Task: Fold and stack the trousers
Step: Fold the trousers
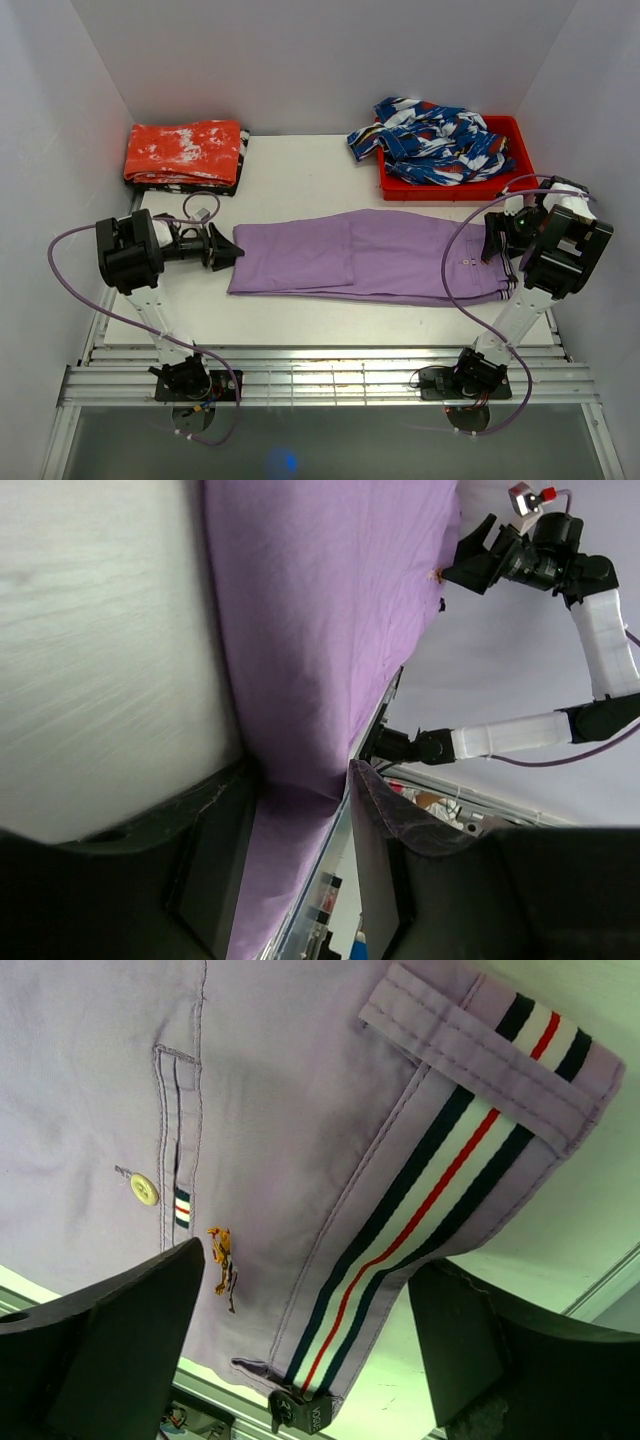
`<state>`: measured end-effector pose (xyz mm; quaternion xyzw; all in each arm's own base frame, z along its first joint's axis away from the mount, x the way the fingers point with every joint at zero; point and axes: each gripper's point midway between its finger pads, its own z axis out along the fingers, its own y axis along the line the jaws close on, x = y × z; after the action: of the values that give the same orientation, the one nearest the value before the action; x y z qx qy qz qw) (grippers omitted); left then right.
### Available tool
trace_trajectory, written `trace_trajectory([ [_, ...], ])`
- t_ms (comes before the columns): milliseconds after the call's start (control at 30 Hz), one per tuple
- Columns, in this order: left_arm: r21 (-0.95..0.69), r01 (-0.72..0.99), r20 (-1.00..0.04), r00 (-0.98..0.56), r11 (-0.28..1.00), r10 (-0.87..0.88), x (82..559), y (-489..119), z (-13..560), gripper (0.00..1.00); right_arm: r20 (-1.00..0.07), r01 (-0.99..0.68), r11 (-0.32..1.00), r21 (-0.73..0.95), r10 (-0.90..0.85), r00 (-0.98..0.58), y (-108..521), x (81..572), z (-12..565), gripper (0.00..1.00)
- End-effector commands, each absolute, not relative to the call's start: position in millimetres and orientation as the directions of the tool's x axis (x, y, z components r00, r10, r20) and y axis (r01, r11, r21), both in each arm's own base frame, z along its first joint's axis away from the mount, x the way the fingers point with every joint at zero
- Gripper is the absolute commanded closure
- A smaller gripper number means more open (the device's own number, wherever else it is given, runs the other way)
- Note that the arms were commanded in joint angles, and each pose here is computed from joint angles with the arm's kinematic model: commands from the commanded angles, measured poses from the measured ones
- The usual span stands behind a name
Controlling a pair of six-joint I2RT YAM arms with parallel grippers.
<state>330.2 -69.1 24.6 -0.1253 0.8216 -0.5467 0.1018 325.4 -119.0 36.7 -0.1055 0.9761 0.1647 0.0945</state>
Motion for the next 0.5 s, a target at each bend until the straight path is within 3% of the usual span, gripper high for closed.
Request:
trace_trajectory([
  [0,-0.725,-0.156,-0.107,-0.936,0.671,-0.334,328,-16,-32,1.0,-0.242,-0.257,0.913,0.317,-0.184,-0.952,-113,329,50,0.15],
  [200,-0.71,-0.134,-0.215,-0.894,0.692,-0.393,352,33,16,1.0,-0.294,-0.3,0.868,0.396,-0.189,-0.937,-84,324,55,0.23],
  [467,-0.616,-0.085,-0.336,-0.871,0.783,-0.358,359,75,56,1.0,-0.387,-0.394,0.739,0.546,-0.195,-0.901,-18,328,79,0.2],
])
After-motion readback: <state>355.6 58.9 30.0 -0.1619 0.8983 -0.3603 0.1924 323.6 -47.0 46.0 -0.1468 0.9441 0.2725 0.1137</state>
